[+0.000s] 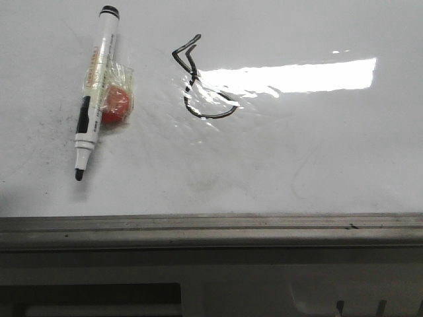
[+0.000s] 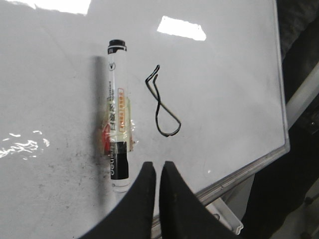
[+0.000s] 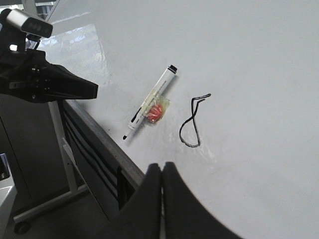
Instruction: Write number 8 on whiteboard
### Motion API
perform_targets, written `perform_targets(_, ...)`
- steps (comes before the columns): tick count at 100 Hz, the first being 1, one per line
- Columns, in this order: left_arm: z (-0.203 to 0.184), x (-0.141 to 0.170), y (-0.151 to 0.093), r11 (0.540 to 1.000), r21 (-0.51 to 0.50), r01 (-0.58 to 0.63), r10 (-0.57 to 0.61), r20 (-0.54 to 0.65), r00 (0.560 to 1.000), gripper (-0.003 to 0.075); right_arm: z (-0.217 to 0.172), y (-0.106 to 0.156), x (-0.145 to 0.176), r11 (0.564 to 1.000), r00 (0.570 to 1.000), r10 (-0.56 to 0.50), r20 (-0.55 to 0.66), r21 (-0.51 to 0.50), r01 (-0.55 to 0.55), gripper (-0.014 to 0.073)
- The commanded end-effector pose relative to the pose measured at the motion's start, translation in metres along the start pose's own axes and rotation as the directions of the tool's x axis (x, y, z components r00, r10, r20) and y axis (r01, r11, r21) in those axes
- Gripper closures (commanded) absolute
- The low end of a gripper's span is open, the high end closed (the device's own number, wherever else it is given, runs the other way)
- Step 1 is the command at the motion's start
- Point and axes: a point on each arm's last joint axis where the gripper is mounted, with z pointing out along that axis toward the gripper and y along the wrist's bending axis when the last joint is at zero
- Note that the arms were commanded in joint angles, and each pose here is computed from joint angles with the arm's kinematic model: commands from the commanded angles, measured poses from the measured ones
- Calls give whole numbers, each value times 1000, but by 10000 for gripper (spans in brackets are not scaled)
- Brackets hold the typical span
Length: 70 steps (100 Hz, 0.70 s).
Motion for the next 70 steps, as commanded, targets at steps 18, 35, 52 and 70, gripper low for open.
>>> perform_targets(18, -17, 17, 2, 995, 88, -55, 46, 96, 994, 741, -31, -1, 19, 1000, 980, -3, 200, 9, 1, 658)
perform_targets(35, -20, 22, 3, 993, 104, -54, 42, 115, 993, 741, -38, -1, 21, 1000, 972, -2, 236, 12, -1, 658)
perform_targets(52, -20, 22, 3, 993, 104, -54, 42, 114, 993, 741, -38, -1, 21, 1000, 972, -2, 236, 12, -1, 658)
perform_targets(70, -20, 22, 3, 993, 104, -54, 42, 114, 993, 741, -38, -1, 21, 1000, 972, -2, 236, 12, -1, 658)
